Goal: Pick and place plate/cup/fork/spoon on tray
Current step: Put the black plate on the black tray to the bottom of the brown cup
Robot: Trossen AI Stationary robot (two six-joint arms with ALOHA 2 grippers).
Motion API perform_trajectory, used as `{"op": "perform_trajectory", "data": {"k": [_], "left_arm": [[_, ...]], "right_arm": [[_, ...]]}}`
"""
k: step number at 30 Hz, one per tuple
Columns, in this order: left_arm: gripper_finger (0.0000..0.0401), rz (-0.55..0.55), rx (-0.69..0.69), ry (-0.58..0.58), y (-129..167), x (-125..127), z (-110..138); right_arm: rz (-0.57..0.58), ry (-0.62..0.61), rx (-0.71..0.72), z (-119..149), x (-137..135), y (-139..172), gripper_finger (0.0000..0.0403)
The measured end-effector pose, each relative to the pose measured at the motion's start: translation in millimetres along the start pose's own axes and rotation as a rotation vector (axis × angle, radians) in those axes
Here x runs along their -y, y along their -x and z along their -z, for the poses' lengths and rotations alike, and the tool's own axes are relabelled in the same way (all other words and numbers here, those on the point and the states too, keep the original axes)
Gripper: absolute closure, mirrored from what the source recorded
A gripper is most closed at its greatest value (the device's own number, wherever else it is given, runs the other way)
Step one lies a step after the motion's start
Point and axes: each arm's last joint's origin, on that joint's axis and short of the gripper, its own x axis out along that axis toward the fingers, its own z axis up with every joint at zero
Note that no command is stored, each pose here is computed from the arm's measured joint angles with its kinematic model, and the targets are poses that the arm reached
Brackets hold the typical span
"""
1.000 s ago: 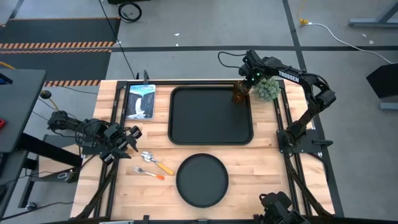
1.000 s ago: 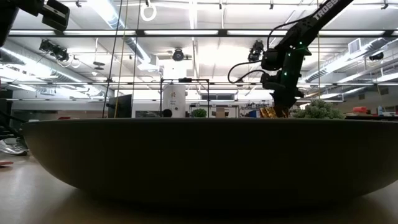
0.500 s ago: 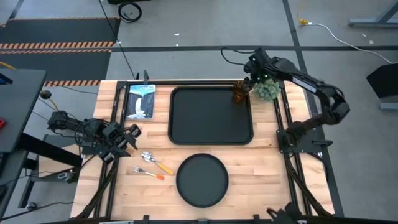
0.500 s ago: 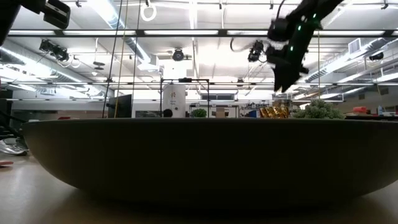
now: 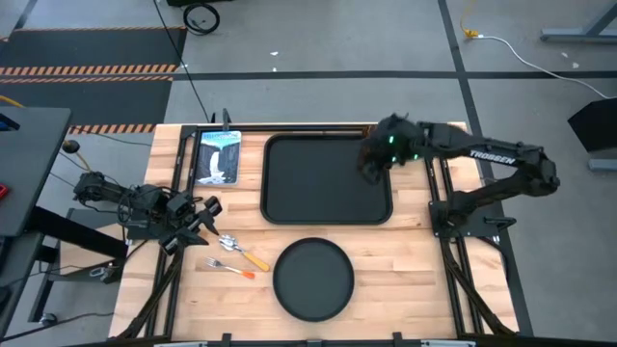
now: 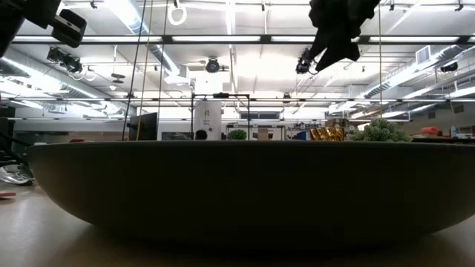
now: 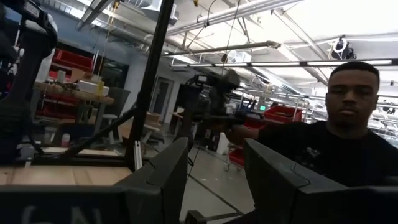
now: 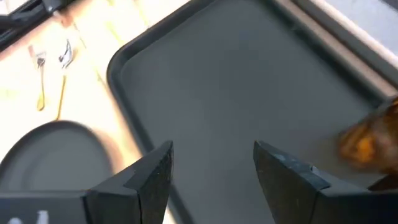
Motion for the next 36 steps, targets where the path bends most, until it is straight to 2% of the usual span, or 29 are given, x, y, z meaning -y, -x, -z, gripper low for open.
{"op": "perform_trajectory", "data": {"k": [5,11,17,20,22,29,32,36], "left_arm": [[0.0239,-0.002,0.001,-0.013,0,0,0],[0.0239,-0.017,0.007,-0.025,0,-1,0],[0.0239,-0.046,0.01,-0.3,0,-1,-1],[0.0239,-0.128,0.017,-0.48,0,-3,-1],[0.0239,-0.2,0.018,-0.557,1,-5,-2],[0.0239,-0.388,0.01,-0.704,2,-10,-5],[0.0239,-0.41,0.015,-0.715,2,-10,-5],[0.0239,-0.414,0.017,-0.715,2,-10,-6]], "right_arm": [[-0.014,-0.059,-0.024,24,-33,-26,0.0175],[-0.063,-0.212,-0.107,67,-61,-65,0.0175],[-0.103,-0.335,-0.172,105,-88,-95,0.0184],[-0.095,-0.376,-0.219,121,-102,-107,0.0191],[-0.088,-0.399,-0.246,132,-111,-115,0.0195],[-0.016,-0.453,-0.305,163,-132,-135,0.02],[-0.011,-0.474,-0.294,164,-140,-137,0.02],[0.05,-0.491,-0.321,172,-141,-142,0.02]]}}
